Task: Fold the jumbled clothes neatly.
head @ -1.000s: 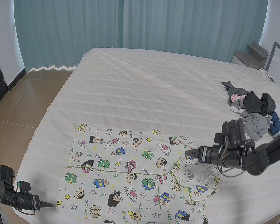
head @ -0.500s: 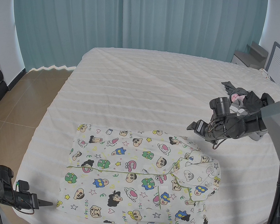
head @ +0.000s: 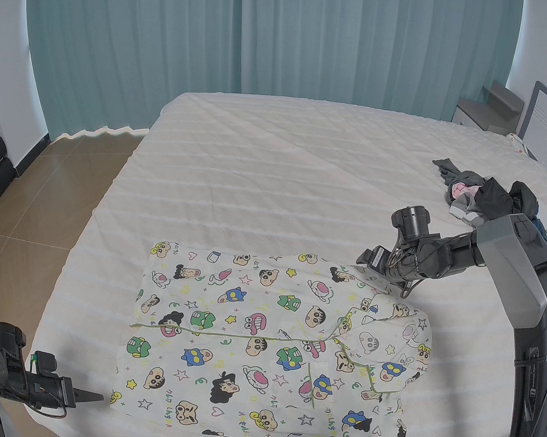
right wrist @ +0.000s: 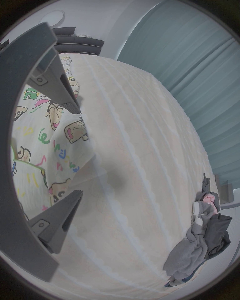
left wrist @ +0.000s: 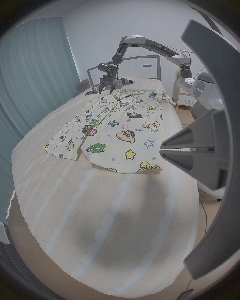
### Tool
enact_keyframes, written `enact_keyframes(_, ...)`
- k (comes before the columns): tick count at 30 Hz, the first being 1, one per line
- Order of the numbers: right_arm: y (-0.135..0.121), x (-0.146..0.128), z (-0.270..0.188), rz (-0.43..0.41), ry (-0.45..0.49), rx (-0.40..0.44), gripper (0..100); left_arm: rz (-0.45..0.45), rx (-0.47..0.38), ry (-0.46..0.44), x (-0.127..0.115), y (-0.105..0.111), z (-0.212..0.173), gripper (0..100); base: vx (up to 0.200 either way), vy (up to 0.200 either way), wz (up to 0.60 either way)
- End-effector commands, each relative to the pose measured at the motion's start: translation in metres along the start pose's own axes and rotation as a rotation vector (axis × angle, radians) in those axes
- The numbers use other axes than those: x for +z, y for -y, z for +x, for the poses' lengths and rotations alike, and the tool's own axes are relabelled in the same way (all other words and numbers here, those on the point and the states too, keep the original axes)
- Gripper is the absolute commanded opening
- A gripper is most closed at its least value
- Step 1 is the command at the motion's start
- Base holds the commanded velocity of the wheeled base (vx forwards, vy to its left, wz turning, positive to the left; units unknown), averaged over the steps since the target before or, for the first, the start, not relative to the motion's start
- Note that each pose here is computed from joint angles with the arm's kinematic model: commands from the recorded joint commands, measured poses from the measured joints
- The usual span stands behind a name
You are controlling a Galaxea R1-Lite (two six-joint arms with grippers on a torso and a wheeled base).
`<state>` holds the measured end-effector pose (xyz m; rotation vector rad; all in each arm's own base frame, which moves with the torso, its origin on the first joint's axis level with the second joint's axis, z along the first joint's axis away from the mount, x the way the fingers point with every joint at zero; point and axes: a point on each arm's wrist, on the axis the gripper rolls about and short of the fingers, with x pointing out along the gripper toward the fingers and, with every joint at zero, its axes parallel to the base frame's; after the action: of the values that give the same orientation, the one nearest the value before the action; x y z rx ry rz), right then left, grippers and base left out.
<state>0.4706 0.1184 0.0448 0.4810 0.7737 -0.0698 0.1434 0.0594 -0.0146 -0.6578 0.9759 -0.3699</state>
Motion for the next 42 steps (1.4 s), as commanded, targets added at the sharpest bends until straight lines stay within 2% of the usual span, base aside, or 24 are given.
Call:
enact_keyframes(1, -0.001, -0.011, 0.010, -0.009, -0.025, -0.005, 100, -0.014, -0.002, -0.012, -0.004, 0.001, 0.000, 0, 0.000, 0.000, 0.00)
enact_keyframes(8, -0.003, -0.016, 0.015, -0.007, -0.032, -0.003, 100, -0.013, 0.000, -0.011, -0.004, 0.001, 0.000, 0, 0.000, 0.000, 0.00)
enact_keyframes(9, -0.003, -0.015, 0.014, -0.006, -0.031, -0.002, 0, -0.013, 0.000, -0.011, -0.004, 0.001, 0.000, 0, 0.000, 0.000, 0.00)
enact_keyframes(14, -0.008, -0.007, 0.009, 0.019, 0.009, 0.023, 0, -0.013, 0.000, -0.011, -0.004, 0.001, 0.000, 0, 0.000, 0.000, 0.00)
enact_keyframes(32, -0.026, 0.000, -0.019, 0.015, 0.037, 0.069, 0, -0.013, 0.000, -0.011, -0.004, 0.001, 0.000, 0, 0.000, 0.000, 0.00)
enact_keyframes(39, -0.034, 0.021, -0.032, 0.035, 0.197, 0.111, 0, -0.012, 0.000, -0.011, -0.004, 0.001, 0.000, 0, 0.000, 0.000, 0.00)
enact_keyframes(42, -0.034, 0.024, -0.033, 0.037, 0.229, 0.109, 0, -0.013, 0.000, -0.011, -0.004, 0.001, 0.000, 0, 0.000, 0.000, 0.00)
